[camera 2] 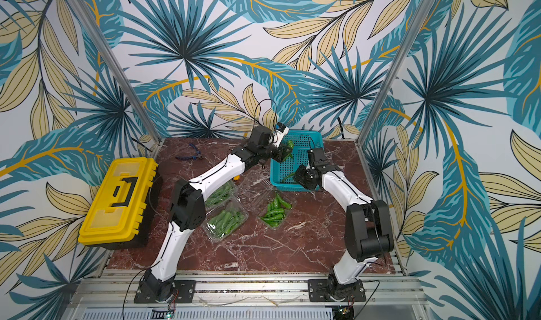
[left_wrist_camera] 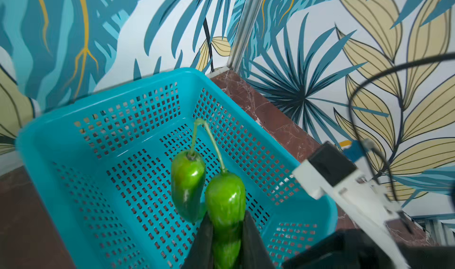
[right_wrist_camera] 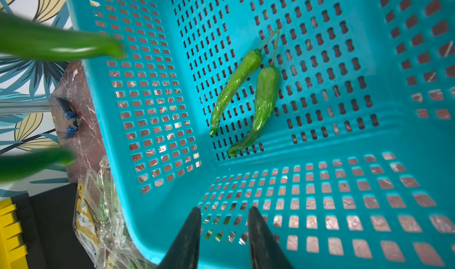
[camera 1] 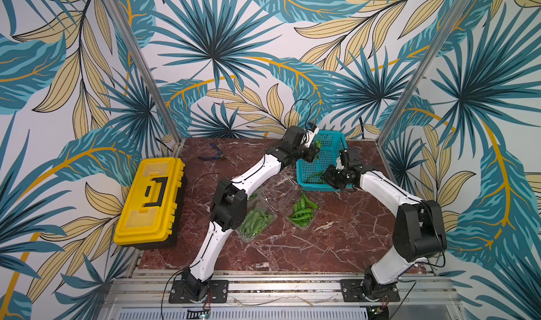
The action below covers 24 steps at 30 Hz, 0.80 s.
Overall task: Take small green peppers out of containers
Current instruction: Place the green pepper in the basket.
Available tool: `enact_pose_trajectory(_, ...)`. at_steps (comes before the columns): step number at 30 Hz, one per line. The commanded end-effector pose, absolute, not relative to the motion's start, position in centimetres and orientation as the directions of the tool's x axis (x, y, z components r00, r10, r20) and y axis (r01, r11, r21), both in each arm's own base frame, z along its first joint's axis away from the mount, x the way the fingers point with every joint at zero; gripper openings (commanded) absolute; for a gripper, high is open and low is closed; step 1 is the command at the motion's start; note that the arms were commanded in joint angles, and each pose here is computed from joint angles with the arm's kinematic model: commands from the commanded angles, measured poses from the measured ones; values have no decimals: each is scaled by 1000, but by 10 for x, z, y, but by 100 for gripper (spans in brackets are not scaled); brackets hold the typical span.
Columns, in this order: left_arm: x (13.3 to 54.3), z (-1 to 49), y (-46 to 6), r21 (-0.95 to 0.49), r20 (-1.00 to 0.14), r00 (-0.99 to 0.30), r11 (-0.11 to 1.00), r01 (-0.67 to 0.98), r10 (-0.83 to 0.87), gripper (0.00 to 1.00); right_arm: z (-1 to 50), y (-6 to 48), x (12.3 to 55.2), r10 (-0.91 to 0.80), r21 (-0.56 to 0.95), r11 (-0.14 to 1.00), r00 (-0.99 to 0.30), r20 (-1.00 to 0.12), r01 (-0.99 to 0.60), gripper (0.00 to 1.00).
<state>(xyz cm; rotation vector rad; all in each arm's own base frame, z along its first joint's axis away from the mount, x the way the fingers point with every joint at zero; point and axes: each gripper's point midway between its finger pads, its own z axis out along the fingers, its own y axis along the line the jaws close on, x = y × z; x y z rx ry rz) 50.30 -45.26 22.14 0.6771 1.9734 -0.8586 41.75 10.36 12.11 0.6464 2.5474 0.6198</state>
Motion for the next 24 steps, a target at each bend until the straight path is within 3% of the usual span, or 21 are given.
enact_pose_trajectory(1,505,241,-456,-350,-864,-495,594,724,94,4,102,98,397,523,460,804,-815,-249,376,35)
enact_pose_trajectory(2,507,220,-459,-361,-848,-519,597,716,111,5,102,97,396,522,455,807,-815,-253,375,35)
enact_pose_trajectory(5,507,219,-460,-367,-845,-523,591,718,111,17,103,96,394,516,445,813,-818,-255,374,34)
enact_pose_trajectory(9,505,228,-460,-382,-845,-526,581,719,97,55,103,96,395,514,446,814,-819,-254,372,35)
enact_pose_trajectory(10,504,231,-460,-387,-844,-528,577,719,91,59,103,97,395,511,451,814,-821,-254,367,34)
enact_pose_trajectory(14,500,270,-456,-407,-858,-512,560,722,37,68,112,108,394,459,465,832,-847,-269,303,34)
enact_pose_trajectory(18,495,303,-428,-457,-841,-541,584,671,-36,73,136,134,385,316,460,879,-873,-372,123,34)
enact_pose_trajectory(20,494,304,-400,-472,-820,-567,646,600,-72,73,148,148,372,224,418,908,-870,-438,24,34)
enact_pose_trajectory(24,488,277,-329,-505,-751,-640,769,393,-166,74,148,173,341,79,384,917,-890,-448,-111,34)
